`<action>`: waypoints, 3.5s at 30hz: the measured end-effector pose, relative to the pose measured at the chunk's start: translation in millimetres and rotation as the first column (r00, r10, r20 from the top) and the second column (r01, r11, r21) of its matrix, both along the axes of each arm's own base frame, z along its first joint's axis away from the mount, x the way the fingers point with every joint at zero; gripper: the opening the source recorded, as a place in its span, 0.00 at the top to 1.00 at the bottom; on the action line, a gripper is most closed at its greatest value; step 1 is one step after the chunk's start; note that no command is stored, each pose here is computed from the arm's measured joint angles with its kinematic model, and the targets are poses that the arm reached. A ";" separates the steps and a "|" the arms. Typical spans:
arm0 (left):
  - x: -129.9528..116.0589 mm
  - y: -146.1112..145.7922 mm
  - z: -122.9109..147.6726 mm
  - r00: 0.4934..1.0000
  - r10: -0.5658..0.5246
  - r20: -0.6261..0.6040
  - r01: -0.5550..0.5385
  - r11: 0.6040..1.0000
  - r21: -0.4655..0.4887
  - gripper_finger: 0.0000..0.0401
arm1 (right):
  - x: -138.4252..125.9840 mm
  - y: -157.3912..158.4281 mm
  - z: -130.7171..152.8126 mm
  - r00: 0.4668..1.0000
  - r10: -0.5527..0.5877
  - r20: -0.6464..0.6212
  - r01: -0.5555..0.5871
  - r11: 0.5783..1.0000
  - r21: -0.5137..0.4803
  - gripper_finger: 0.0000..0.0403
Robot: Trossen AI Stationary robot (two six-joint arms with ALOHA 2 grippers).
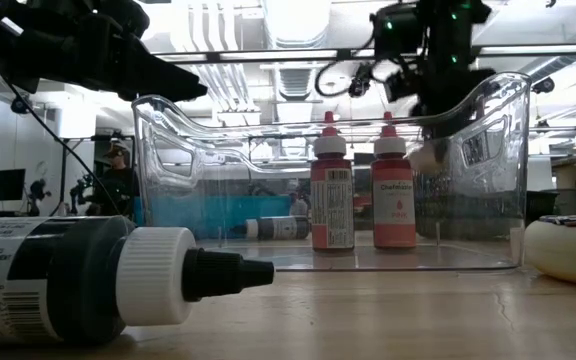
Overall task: Pick & Place Food Item
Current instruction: Put the pink donut into the black bin, then put the top black food coloring bottle into the transparent bin
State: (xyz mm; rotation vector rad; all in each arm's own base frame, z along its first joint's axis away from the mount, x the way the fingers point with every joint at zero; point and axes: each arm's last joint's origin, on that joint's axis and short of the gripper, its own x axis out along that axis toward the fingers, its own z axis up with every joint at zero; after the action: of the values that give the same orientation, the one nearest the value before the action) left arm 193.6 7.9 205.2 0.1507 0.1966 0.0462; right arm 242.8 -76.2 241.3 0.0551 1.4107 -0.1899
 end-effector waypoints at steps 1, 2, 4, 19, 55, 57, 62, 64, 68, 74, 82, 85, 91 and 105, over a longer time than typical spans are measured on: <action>0.0 0.0 0.0 1.000 0.000 0.000 0.000 1.000 0.000 0.41 | -1.0 0.3 -5.4 1.000 -0.009 0.001 0.009 1.000 0.002 0.97; 0.0 0.0 0.0 1.000 0.000 0.000 0.000 1.000 0.000 0.41 | -2.7 1.0 -10.9 1.000 -0.011 0.003 0.011 1.000 0.011 0.97; 0.0 0.0 0.0 1.000 0.000 0.000 0.000 1.000 0.000 0.41 | -6.4 2.8 -19.8 1.000 -0.014 0.008 0.014 0.999 0.033 0.97; 0.1 0.0 0.4 1.000 0.000 0.004 0.000 1.000 0.001 0.41 | -22.5 9.5 -57.8 0.995 -0.069 0.070 0.063 0.994 0.094 0.97; 0.1 0.0 0.4 1.000 0.000 0.004 0.000 1.000 0.000 0.41 | -25.6 9.3 -83.0 0.995 -0.075 0.065 0.067 0.991 0.113 0.86; 0.1 0.0 0.4 1.000 0.000 0.004 0.000 1.000 0.000 0.41 | -25.4 9.4 -82.8 0.995 -0.077 0.065 0.069 0.991 0.114 0.82; 0.1 0.1 0.4 1.000 0.000 0.005 0.000 1.000 0.000 0.41 | -25.7 9.3 -82.9 0.994 -0.086 0.063 0.078 0.991 0.111 0.68; 0.1 0.0 0.4 1.000 0.000 0.004 0.000 1.000 0.000 0.41 | -25.7 9.2 -83.0 0.994 -0.088 0.062 0.081 0.991 0.108 0.63; 0.1 0.1 0.4 1.000 0.000 0.004 0.000 1.000 0.000 0.41 | -25.6 9.1 -82.9 0.994 -0.089 0.062 0.083 0.991 0.106 0.53; 0.1 0.0 0.4 1.000 0.000 0.005 0.000 1.000 0.000 0.41 | -25.7 9.1 -82.9 0.993 -0.104 0.062 0.097 0.989 0.108 0.42; 0.1 0.0 0.4 1.000 0.000 0.004 0.000 1.000 0.000 0.41 | -26.0 9.3 -82.7 0.992 -0.112 0.058 0.105 0.988 0.111 0.35; 0.1 0.0 0.4 1.000 0.000 0.004 0.000 1.000 0.000 0.41 | -26.1 9.3 -82.2 0.991 -0.120 0.061 0.113 0.987 0.112 0.36; 0.0 0.0 0.4 1.000 0.000 0.004 0.000 1.000 0.001 0.41 | -24.4 8.9 -77.2 0.988 -0.131 0.078 0.122 0.986 0.112 0.38; 0.1 0.1 0.4 1.000 0.000 0.004 0.000 1.000 0.001 0.41 | -16.6 8.1 -48.7 0.979 -0.120 0.164 0.108 0.991 0.079 0.40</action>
State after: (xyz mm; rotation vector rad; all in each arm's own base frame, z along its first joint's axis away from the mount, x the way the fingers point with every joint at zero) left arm 193.6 8.0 205.5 0.1514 0.1926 0.0467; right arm 226.2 -68.1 192.6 0.2056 1.2454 -0.2254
